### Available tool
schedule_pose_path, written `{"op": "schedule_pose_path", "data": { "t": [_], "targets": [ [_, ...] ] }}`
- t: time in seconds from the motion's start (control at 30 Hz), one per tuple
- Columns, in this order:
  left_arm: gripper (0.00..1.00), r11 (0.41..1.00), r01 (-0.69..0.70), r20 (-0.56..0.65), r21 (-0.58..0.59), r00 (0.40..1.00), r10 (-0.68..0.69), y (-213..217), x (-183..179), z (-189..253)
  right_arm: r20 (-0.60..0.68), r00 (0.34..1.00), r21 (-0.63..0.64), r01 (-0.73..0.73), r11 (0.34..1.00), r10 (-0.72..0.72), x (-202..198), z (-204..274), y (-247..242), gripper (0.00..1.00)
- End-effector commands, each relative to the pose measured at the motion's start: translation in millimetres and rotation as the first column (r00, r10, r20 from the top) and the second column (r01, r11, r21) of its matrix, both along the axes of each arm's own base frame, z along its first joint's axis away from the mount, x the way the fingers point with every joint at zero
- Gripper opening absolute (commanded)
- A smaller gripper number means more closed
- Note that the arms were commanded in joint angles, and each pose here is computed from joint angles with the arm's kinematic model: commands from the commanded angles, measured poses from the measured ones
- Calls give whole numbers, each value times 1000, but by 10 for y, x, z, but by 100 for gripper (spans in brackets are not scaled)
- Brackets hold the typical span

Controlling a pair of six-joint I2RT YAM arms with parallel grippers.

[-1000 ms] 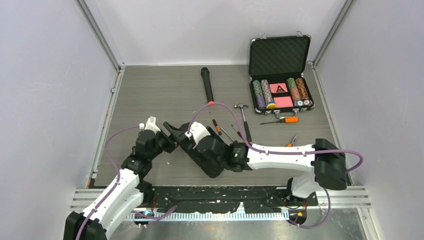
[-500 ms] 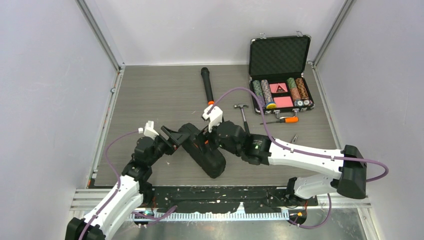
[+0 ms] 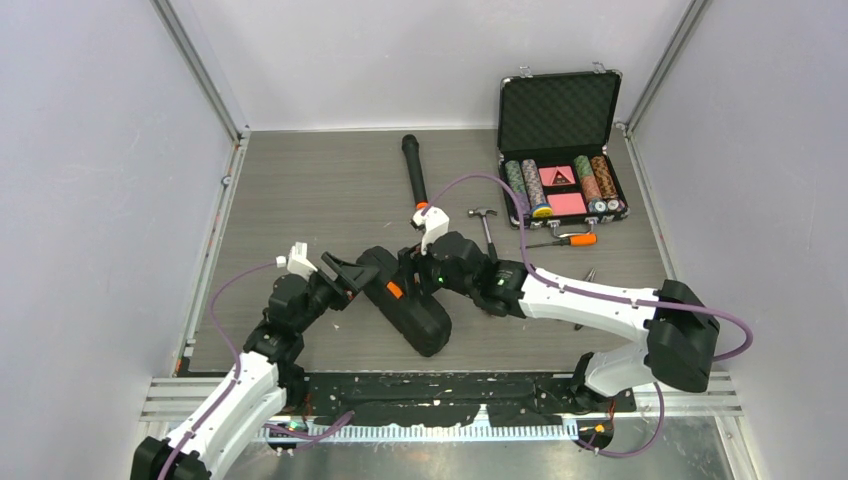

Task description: Pack the tool kit

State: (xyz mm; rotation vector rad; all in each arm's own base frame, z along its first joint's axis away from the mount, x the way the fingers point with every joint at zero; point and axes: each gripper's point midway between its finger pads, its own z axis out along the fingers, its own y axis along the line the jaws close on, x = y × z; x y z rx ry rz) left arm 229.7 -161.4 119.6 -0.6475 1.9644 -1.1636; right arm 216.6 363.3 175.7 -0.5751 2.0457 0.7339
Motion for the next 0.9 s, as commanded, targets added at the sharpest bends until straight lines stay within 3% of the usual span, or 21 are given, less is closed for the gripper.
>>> {"op": "schedule_pose_path", "data": {
  "t": [0.0, 0.13, 0.27, 0.5, 0.57, 0.8, 0.83, 0.87],
  "targets": [
    [74, 989, -15, -234, 147, 971, 49, 197, -274, -738, -47, 999, 101, 6, 995, -2, 5, 14, 127, 69],
    [73, 989, -16, -237, 149, 970, 52, 196, -263, -728, -78, 997, 140, -9, 990, 20, -45, -50, 179, 65],
    [69, 987, -19, -242, 160, 969, 58, 203, -236, -676, -94, 995, 171, -17, 985, 33, -90, -74, 199, 55],
    [57, 973, -44, -249, 226, 963, 101, 284, -179, -577, -83, 996, 187, -18, 982, 34, -89, -41, 196, 20],
    [56, 969, -37, -244, 244, 965, 98, 272, -162, -543, -71, 997, 189, -13, 982, 27, -70, -7, 188, 16],
    [57, 962, -20, -229, 273, 970, 85, 217, -50, -432, -55, 998, 215, -25, 976, 38, -83, 137, 187, 16],
    [59, 963, -16, -227, 270, 971, 80, 201, -32, -414, -59, 998, 215, -25, 976, 39, -92, 143, 182, 19],
    [63, 965, -6, -222, 263, 973, 67, 173, -17, -389, -65, 997, 216, -22, 976, 37, -94, 150, 181, 28]
  ]
}}
